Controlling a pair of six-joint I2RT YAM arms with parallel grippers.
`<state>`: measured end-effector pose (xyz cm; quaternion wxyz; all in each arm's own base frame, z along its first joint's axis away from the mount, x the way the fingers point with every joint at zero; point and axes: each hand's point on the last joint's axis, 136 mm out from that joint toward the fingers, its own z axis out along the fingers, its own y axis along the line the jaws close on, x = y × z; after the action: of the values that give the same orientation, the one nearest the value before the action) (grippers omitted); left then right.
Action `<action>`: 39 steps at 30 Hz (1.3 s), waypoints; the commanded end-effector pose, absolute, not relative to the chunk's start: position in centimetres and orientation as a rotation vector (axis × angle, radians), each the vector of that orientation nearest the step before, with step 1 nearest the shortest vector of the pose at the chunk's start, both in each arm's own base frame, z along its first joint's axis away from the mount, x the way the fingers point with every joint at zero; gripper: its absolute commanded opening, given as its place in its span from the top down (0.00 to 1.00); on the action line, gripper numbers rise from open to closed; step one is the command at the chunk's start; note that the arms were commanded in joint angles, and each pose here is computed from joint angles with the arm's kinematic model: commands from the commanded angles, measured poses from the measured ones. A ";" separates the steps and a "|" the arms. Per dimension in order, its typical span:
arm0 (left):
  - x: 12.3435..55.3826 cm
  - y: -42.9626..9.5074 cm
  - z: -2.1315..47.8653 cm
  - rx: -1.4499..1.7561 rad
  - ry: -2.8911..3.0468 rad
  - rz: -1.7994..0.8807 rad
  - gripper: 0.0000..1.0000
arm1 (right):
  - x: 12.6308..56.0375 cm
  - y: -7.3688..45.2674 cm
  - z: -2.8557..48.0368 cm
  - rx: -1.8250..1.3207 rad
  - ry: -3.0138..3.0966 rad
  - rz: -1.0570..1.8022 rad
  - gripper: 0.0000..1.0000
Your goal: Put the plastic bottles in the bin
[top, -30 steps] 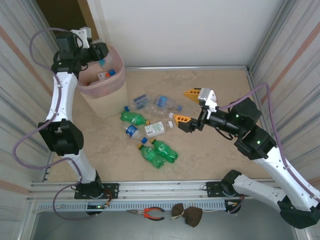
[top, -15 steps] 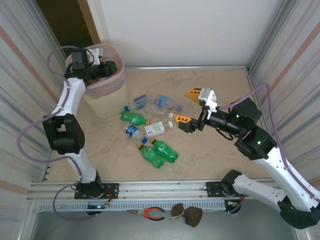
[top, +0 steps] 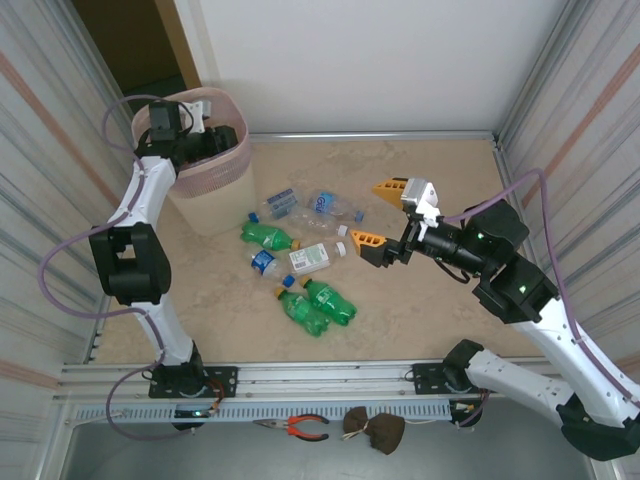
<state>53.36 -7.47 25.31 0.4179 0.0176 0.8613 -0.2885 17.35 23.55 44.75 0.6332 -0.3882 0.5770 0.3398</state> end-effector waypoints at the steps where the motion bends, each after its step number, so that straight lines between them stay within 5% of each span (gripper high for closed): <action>1: 53.6 -8.0 20.8 0.011 2.231 -0.767 0.38 | 17.7 22.9 44.6 -0.857 1.338 0.754 0.14; 7: 53.3 -6.9 26.7 0.009 2.102 -0.755 0.26 | 17.8 22.7 44.6 -0.851 1.341 0.746 0.14; 19: 51.3 -6.1 37.2 0.045 1.889 -0.766 0.20 | 18.8 23.2 43.6 -0.839 1.392 0.736 0.14; 39: 41.5 -8.8 40.7 0.226 1.867 -0.859 0.23 | 28.7 26.1 30.7 -0.992 1.917 0.537 0.14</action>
<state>43.94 -8.03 41.11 0.5283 0.0739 0.7740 -0.3412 27.71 26.53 32.04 0.4672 -0.3900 0.7581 0.2343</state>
